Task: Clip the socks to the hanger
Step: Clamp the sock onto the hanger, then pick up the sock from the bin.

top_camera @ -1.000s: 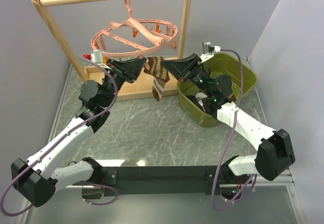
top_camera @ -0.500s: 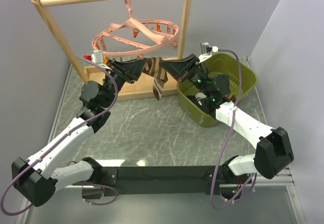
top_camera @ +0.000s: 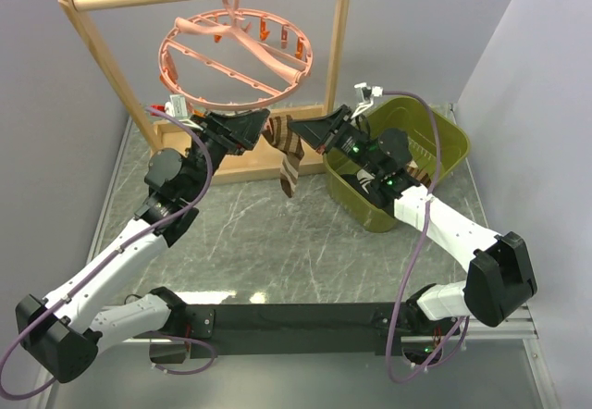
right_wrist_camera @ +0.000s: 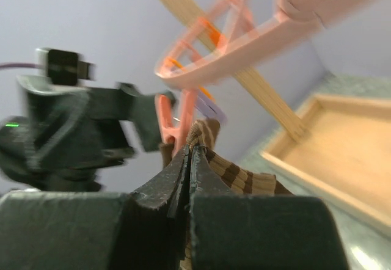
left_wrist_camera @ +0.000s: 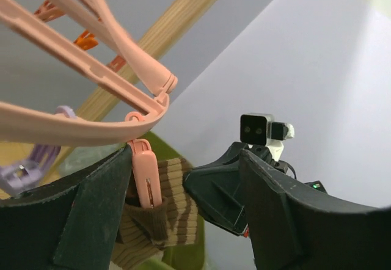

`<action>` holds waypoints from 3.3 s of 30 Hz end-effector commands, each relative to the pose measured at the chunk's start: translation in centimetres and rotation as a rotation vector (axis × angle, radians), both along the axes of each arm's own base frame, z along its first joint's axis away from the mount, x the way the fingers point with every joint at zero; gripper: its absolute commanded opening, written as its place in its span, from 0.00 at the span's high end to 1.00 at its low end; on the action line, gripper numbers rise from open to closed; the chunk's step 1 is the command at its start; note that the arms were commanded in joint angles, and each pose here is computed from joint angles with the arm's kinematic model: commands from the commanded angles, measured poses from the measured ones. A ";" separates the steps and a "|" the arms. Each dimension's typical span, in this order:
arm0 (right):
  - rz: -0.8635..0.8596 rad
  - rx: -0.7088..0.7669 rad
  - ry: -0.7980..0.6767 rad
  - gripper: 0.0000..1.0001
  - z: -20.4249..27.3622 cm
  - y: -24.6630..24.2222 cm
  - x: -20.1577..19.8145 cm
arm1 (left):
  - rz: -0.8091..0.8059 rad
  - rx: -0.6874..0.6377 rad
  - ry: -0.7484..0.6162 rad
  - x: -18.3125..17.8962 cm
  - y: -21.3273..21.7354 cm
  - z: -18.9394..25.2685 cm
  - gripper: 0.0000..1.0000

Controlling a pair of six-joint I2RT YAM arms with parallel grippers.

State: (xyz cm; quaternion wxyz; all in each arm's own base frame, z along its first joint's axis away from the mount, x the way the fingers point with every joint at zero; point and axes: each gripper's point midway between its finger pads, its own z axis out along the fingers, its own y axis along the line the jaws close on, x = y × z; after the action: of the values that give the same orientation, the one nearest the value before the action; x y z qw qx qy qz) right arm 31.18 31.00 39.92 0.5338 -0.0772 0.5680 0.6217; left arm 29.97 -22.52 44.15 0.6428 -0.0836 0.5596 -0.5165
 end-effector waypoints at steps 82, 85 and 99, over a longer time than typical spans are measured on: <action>-0.885 -1.247 1.213 0.35 -25.8 -37.3 6.5 | 0.484 0.284 0.472 7.5 12.8 -5.1 0.04; -0.878 -1.285 1.200 0.36 -26.3 -37.4 5.9 | 0.490 0.284 0.499 6.8 13.9 -6.4 0.04; -0.831 -1.439 1.155 0.42 -28.3 -35.8 6.7 | 0.487 0.393 0.514 4.1 16.1 -7.9 0.05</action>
State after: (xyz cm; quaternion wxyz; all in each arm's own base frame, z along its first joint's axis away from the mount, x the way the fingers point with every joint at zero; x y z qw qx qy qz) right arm 36.82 -5.12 11.50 0.1624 0.1563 0.9639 -0.1421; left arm 35.13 -6.31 38.21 0.6126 -0.2509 0.7165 -0.2201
